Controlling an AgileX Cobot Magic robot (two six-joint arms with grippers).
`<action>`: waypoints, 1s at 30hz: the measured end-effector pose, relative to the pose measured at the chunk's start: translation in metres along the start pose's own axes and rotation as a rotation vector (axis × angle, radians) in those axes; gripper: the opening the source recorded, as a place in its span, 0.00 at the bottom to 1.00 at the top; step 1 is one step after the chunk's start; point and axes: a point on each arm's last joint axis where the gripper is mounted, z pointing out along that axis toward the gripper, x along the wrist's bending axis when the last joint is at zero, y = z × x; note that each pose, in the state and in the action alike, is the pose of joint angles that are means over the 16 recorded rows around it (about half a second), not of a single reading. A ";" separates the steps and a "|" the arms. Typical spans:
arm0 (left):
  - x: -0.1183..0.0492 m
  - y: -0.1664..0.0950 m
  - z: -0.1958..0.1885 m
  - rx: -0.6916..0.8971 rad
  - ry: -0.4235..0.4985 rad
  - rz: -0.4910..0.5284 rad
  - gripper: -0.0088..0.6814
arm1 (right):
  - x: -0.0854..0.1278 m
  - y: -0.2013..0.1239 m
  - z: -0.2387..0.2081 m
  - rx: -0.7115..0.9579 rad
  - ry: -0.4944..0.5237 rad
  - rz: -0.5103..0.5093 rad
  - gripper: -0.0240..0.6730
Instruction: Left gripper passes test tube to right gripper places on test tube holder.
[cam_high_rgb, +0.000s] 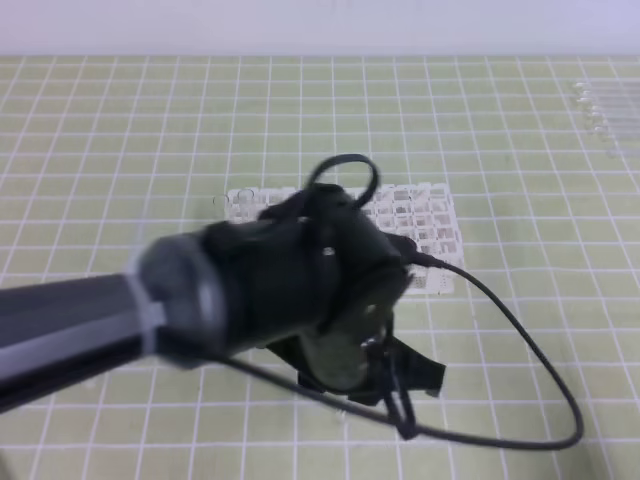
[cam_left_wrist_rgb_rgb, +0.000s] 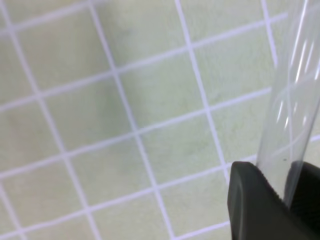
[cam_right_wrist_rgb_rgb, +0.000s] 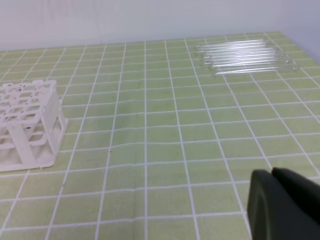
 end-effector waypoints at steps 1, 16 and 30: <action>0.003 -0.002 -0.003 -0.027 0.002 0.014 0.18 | 0.000 0.000 0.000 0.000 0.000 0.000 0.01; 0.056 -0.072 -0.019 -0.528 -0.057 0.508 0.18 | 0.000 0.000 0.000 0.000 0.000 0.000 0.01; 0.067 -0.106 -0.023 -0.640 -0.152 0.597 0.17 | 0.000 0.000 0.000 0.000 0.000 0.000 0.01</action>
